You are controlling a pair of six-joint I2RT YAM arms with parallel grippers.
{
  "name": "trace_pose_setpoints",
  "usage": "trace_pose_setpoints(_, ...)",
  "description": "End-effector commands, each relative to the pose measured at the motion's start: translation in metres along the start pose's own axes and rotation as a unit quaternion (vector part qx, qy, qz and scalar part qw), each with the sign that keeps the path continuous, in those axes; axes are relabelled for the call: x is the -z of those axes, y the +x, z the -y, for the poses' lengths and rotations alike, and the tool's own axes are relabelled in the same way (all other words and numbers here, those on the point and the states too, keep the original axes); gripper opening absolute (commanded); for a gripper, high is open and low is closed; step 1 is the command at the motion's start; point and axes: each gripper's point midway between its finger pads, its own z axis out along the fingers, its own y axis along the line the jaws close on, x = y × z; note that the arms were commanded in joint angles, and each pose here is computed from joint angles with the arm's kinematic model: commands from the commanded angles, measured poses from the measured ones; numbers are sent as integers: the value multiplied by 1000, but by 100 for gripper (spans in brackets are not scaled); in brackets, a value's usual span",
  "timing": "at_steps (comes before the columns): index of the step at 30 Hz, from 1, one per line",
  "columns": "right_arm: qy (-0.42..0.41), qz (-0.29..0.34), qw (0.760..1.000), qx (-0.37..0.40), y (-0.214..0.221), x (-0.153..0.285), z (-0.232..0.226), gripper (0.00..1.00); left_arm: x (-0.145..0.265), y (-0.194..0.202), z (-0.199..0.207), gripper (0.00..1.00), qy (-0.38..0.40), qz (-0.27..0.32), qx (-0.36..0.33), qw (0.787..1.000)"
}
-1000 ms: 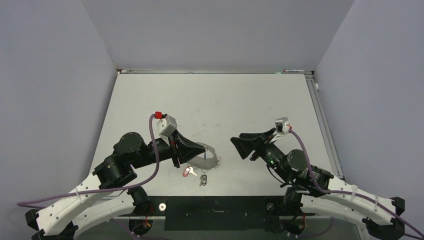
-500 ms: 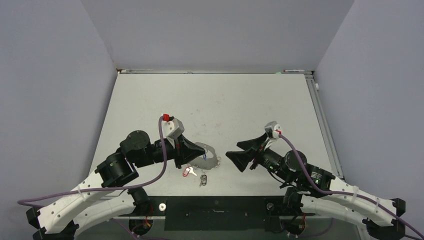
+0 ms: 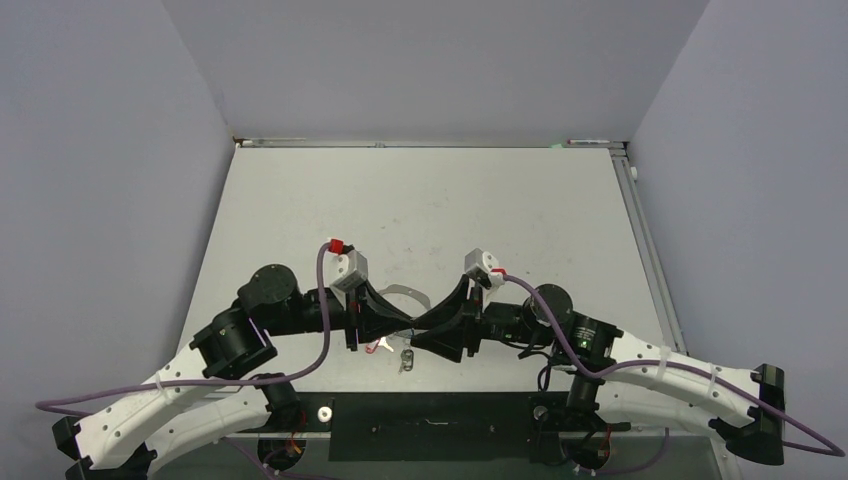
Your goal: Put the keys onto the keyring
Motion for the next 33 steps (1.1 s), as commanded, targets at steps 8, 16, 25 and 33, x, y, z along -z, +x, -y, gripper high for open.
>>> trace_pose_setpoints(8,-83,78,992,50,-49,10,-44,34,1,-12,16,0,42,24,-15,999)
trace_pose_setpoints(16,-72,80,993,53,-48,9,-38,31,3,-12,22,0,57,27,-15,998)
trace_pose_setpoints(25,-61,81,993,56,-47,5,-32,25,2,-11,25,0,68,25,-13,997)
trace_pose_setpoints(33,-53,77,994,54,-43,3,-28,22,2,-11,27,0,73,27,-11,997)
